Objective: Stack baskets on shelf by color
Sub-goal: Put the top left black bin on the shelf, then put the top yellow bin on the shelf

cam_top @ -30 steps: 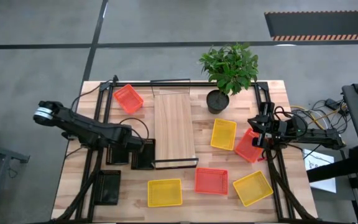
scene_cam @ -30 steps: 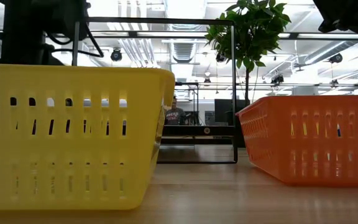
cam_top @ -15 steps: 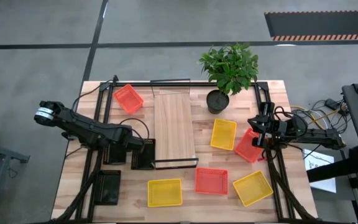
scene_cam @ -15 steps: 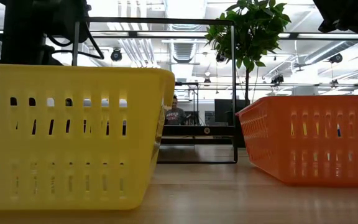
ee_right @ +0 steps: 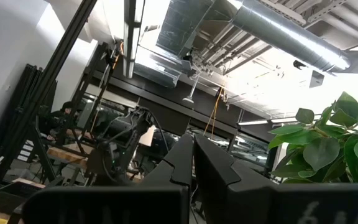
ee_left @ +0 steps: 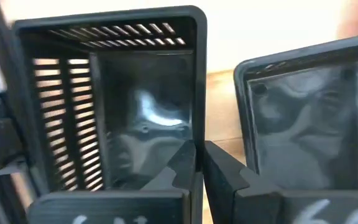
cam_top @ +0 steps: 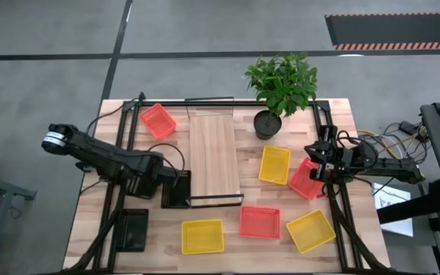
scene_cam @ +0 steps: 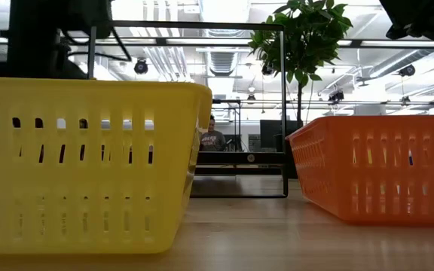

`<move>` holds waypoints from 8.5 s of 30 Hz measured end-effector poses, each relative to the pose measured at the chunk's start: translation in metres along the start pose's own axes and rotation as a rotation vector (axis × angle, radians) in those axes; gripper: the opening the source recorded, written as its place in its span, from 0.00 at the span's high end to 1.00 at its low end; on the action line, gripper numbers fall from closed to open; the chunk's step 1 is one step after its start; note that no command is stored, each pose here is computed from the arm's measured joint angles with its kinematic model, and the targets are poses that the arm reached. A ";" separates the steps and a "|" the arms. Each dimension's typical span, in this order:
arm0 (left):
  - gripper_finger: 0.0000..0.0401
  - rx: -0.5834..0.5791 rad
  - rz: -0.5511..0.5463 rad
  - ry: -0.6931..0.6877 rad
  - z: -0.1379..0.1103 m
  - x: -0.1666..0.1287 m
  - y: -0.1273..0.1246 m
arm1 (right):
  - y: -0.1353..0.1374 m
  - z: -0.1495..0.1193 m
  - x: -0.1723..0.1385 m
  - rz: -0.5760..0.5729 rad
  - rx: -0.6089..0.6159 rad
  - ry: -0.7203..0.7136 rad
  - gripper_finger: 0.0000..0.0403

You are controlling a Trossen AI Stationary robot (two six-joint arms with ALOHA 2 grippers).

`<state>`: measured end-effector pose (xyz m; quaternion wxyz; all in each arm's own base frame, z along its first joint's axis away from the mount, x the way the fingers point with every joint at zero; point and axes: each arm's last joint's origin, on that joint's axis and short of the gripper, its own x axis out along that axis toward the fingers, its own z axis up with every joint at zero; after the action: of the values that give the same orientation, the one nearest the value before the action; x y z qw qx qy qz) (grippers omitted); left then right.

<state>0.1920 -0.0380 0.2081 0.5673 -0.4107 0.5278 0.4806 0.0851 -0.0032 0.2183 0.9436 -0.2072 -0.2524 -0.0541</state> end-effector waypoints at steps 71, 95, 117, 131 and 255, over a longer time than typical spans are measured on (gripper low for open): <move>1.00 1.284 -0.076 -0.488 0.169 -0.048 -0.128 | 0.000 -0.002 0.000 -0.018 -0.031 0.029 0.98; 0.80 1.245 -0.095 -0.512 0.170 -0.039 -0.130 | 0.000 -0.002 0.000 -0.016 -0.045 0.032 0.98; 0.99 1.343 -0.288 -0.529 0.158 -0.022 -0.166 | 0.000 -0.003 0.000 -0.014 -0.041 0.037 0.98; 0.99 1.253 -0.186 -0.576 0.179 0.002 -0.176 | 0.000 -0.004 0.000 -0.033 -0.043 0.061 0.98; 0.98 0.903 -0.692 -1.856 0.033 -0.084 0.072 | 0.083 -0.119 0.202 -0.983 0.572 1.934 0.54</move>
<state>0.1303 -0.0007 0.2975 0.9481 0.2321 -0.1227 0.1792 0.3313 0.0225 0.1949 0.6319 0.2683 0.5289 -0.4990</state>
